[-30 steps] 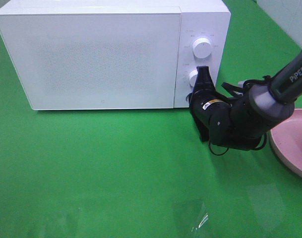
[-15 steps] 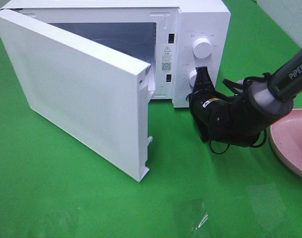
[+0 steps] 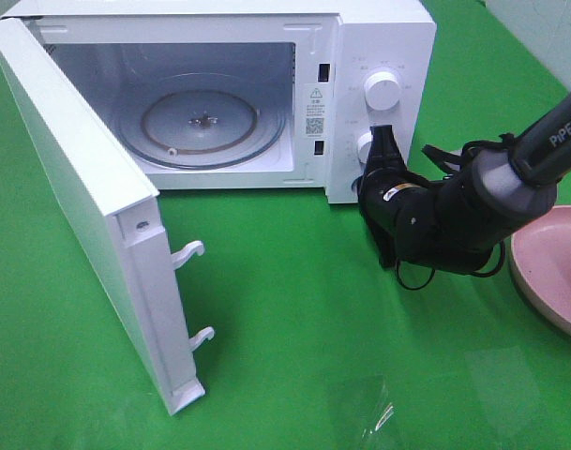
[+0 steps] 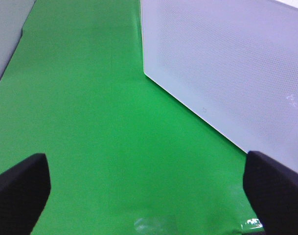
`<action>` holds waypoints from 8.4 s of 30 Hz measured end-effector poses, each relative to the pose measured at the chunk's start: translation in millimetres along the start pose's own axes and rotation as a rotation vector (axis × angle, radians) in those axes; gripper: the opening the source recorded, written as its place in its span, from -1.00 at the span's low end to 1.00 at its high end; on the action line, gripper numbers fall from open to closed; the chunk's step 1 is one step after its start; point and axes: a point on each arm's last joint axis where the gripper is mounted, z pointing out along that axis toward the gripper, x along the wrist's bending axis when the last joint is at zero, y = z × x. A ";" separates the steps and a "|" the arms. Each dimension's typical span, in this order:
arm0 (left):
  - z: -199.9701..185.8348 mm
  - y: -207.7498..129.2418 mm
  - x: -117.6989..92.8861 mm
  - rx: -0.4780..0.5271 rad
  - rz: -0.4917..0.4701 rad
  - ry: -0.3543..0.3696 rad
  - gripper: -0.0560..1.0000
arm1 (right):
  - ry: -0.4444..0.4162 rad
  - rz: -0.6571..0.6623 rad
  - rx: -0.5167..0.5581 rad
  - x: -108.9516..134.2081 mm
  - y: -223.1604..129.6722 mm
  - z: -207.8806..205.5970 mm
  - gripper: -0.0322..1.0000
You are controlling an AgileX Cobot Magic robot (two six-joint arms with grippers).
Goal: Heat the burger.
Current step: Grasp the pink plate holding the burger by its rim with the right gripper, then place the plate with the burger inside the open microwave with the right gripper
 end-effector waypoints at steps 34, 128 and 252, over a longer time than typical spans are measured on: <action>0.0 0.0 0.0 0.000 0.000 0.000 0.99 | -0.095 -0.169 0.088 1.4 7.9 -51.6 -0.94; 0.0 0.0 0.0 0.000 0.000 0.000 0.99 | -0.697 -1.540 0.803 58.8 132.1 -98.2 0.93; 0.0 0.0 0.0 0.000 0.000 0.000 0.99 | -0.996 -1.686 0.800 35.7 100.7 -95.1 -0.90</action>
